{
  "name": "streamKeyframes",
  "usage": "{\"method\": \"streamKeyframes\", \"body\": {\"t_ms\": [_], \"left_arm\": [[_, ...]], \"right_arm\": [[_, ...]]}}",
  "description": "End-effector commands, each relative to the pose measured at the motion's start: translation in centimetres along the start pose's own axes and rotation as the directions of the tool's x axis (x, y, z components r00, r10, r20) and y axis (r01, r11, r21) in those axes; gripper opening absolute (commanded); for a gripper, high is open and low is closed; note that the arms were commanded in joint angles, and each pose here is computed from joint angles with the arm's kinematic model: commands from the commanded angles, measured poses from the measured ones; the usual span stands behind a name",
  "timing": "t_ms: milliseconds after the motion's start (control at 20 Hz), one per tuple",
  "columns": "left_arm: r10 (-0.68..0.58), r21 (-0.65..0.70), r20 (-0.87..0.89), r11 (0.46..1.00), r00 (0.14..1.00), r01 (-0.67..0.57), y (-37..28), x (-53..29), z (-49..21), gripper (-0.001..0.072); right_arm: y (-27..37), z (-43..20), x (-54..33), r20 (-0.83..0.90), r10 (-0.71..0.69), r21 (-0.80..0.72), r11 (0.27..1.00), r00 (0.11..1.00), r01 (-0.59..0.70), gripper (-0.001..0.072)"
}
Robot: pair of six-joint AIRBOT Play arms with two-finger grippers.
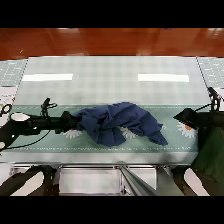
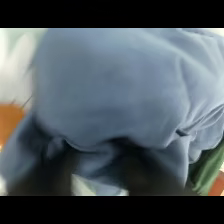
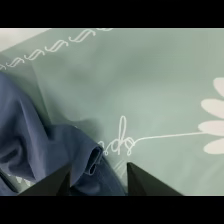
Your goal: Fold the shirts.
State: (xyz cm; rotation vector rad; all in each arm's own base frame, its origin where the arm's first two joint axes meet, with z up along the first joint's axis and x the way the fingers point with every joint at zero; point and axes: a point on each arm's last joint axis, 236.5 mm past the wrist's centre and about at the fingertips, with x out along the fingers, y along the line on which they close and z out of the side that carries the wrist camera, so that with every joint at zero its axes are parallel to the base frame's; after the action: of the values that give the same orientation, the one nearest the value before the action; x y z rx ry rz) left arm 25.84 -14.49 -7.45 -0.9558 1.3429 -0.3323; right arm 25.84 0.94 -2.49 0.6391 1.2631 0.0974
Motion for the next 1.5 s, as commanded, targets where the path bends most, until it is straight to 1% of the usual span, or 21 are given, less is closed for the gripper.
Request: {"method": "streamKeyframes", "body": {"t_ms": [0,100,200,350,450,650,800,850,900,950,1050,1100,1200,1300,1350,1450], "left_arm": [[-0.020,0.101,0.017,0.995,1.000,0.018,-1.3,1.3,1.6,0.0015],[-0.046,0.147,0.018,0.988,0.999,0.042,-2.8,0.6,2.3,0.0016],[-0.065,0.172,0.019,0.983,0.998,0.061,-4.0,0.2,2.9,0.0016],[-0.070,0.181,0.024,0.981,0.997,0.065,-4.4,0.0,3.2,0.0015],[-0.071,0.181,0.022,0.981,0.997,0.065,-4.4,0.0,3.2,0.0016],[-0.071,0.181,0.022,0.981,0.997,0.065,-4.4,0.0,3.2,0.0015],[-0.070,0.182,0.021,0.981,0.997,0.066,-4.4,0.0,3.1,0.0016],[-0.070,0.182,0.021,0.981,0.997,0.066,-4.4,0.0,3.1,0.0016],[-0.071,0.182,0.022,0.981,0.997,0.066,-4.4,0.0,3.2,0.0016],[-0.079,0.186,0.020,0.980,0.997,0.074,-4.8,-0.3,3.3,0.0016],[-0.126,0.217,0.014,0.969,0.992,0.120,-6.8,-2.0,4.2,0.0015],[-0.161,0.257,0.023,0.955,0.987,0.150,-8.6,-3.7,5.0,0.0015],[-0.256,0.378,0.104,0.904,0.961,0.200,-14.0,-8.7,7.5,0.0015],[-0.381,0.534,0.227,0.818,0.896,0.213,-21.0,-15.5,9.2,0.0015],[-0.443,0.616,0.276,0.762,0.853,0.197,-24.7,-19.3,9.2,0.0015],[-0.526,0.737,0.345,0.664,0.777,0.123,-30.6,-26.1,7.4,0.0015]], "right_arm": [[-0.1,-0.6,0.3,-0.015,0.006,0.005,1.000,1.000,-0.006,0.0407],[-0.2,-0.9,0.5,-0.027,0.007,0.009,1.000,1.000,-0.007,0.0407],[-0.7,-1.8,1.7,-0.076,0.021,0.045,0.999,0.997,-0.017,0.0407],[0.6,-2.3,3.8,-0.143,0.139,0.105,0.987,0.980,-0.125,0.0407],[0.5,-3.0,5.0,-0.203,0.166,0.144,0.980,0.965,-0.139,0.0407],[1.1,-4.7,8.0,-0.301,0.163,0.121,0.984,0.939,-0.132,0.0407],[3.5,-5.3,10.1,-0.323,0.193,0.095,0.981,0.927,-0.172,0.0401],[4.1,-5.4,10.7,-0.324,0.199,0.089,0.980,0.925,-0.179,0.0313],[4.8,-5.2,10.8,-0.315,0.208,0.073,0.978,0.926,-0.195,0.0074],[5.9,-4.6,10.5,-0.302,0.236,0.042,0.971,0.923,-0.235,0.0034],[8.1,-2.2,8.3,-0.268,0.262,-0.039,0.959,0.927,-0.282,0.0034],[9.3,-0.1,6.4,-0.227,0.250,-0.102,0.955,0.941,-0.278,0.0034],[12.3,5.2,1.1,-0.082,0.219,-0.234,0.944,0.972,-0.233,0.0033],[16.7,10.1,-6.4,0.104,0.233,-0.365,0.913,0.967,-0.181,0.0033],[19.1,11.8,-10.4,0.192,0.258,-0.424,0.892,0.947,-0.157,0.0033],[24.0,13.2,-19.1,0.346,0.331,-0.532,0.840,0.878,-0.107,0.0033]]}}
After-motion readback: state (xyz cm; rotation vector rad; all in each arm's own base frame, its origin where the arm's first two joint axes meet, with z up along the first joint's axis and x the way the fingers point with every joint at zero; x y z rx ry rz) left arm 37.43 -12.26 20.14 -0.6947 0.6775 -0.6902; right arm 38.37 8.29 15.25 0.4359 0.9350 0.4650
